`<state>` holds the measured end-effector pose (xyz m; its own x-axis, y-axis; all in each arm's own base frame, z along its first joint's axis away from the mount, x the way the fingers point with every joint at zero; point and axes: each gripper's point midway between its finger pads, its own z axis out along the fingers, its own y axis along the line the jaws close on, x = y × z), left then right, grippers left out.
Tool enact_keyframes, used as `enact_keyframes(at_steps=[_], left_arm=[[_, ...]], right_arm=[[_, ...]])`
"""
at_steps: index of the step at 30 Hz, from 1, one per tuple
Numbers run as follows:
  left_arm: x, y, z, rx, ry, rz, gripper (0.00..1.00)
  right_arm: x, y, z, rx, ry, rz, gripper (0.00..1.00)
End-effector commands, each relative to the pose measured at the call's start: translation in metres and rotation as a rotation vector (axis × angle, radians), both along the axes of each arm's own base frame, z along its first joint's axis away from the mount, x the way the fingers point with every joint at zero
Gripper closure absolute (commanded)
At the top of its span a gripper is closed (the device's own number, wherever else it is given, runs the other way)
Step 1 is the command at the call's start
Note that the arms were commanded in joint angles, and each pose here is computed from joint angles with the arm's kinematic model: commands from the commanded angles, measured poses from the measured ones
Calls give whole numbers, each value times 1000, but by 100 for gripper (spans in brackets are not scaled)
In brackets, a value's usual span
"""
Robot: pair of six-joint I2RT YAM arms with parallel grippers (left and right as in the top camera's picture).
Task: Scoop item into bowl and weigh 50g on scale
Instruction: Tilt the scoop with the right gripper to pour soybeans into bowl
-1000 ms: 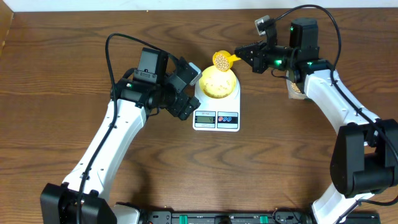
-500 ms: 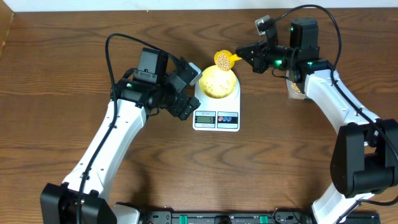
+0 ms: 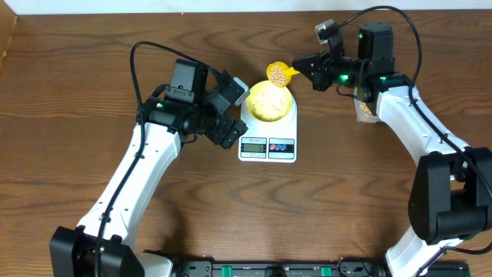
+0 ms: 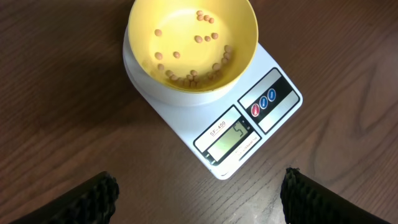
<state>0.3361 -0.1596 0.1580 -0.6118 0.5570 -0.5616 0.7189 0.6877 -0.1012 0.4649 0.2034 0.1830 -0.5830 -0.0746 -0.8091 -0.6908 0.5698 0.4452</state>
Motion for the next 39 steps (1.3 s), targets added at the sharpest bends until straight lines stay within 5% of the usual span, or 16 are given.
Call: enact_keyframes(at_steps=[1, 39], left_arm=[[-3, 0, -2, -7, 7, -7, 14], [-3, 0, -2, -7, 7, -7, 14]], right_arm=[[-4, 9, -5, -16, -17, 36, 99], [-9, 9, -12, -58, -44, 71, 99]])
